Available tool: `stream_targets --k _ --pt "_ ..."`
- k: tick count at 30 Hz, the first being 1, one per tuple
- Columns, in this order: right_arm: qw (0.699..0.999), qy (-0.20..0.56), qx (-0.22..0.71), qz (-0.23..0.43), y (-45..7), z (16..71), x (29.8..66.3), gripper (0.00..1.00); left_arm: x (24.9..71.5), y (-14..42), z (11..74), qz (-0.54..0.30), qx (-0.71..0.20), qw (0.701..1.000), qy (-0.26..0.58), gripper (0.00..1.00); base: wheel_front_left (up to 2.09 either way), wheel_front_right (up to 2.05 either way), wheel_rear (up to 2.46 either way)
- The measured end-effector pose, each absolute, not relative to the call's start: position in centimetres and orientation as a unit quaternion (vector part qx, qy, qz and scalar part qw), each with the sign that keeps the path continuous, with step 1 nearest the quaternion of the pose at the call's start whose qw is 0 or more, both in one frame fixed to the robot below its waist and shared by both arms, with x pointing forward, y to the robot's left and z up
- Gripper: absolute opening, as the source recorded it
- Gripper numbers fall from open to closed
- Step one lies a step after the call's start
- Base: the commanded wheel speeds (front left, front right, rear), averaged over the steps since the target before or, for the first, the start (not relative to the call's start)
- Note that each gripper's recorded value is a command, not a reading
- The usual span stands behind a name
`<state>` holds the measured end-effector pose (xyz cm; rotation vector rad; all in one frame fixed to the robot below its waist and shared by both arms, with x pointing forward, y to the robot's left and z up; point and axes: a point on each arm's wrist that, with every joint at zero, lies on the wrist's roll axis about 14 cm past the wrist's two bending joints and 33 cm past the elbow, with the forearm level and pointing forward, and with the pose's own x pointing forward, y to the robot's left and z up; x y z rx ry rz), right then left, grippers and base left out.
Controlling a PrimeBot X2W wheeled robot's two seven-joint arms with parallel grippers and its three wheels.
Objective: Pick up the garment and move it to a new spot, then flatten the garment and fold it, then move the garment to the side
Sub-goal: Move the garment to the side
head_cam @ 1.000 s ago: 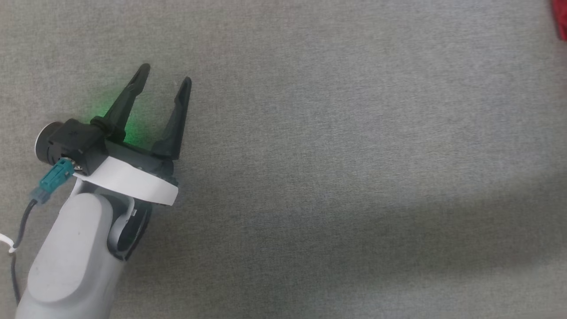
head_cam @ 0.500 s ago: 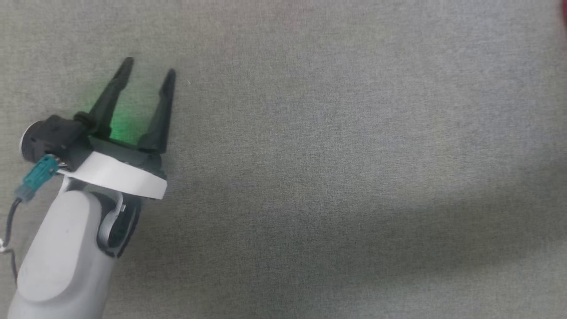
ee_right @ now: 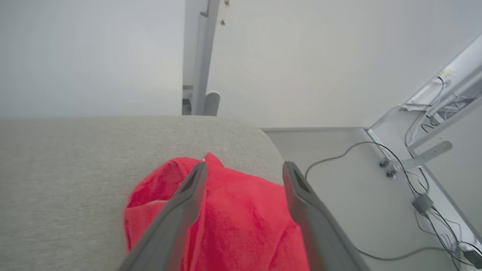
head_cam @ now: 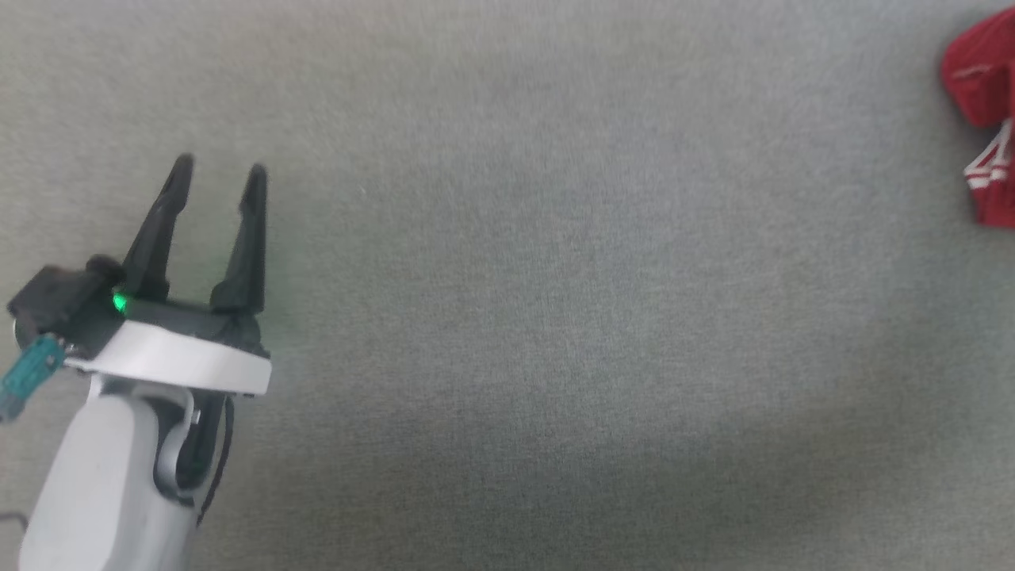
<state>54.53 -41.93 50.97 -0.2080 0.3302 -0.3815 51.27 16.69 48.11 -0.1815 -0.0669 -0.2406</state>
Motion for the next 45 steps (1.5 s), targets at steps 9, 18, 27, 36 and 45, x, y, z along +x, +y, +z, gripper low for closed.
stream_targets --k 9,18,27,36,45 --pt "0.99 0.064 -0.061 -0.113 -35.1 54.4 53.8 1.0 47.2 20.5 51.2 -0.064 -0.081 0.993 -0.058 1.0 0.0 0.0 0.0" --pt "0.998 0.007 -0.032 -0.051 -29.6 55.2 50.4 1.0 42.5 23.1 52.3 -0.031 -0.082 0.994 -0.059 1.0 0.0 0.0 0.0" --pt "1.0 -0.012 -0.011 -0.018 -26.5 54.1 46.3 1.0 38.1 26.0 52.1 0.017 -0.072 0.996 -0.056 1.0 0.0 0.0 0.0" --pt "1.0 -0.014 0.026 0.001 -23.8 51.9 41.7 1.0 34.3 28.2 50.6 0.052 -0.066 0.996 -0.034 1.0 0.0 0.0 0.0" --pt "0.998 -0.006 0.057 0.001 -22.5 50.5 39.0 1.0 32.7 29.4 49.6 0.073 -0.071 0.995 -0.02 1.0 0.0 0.0 0.0"
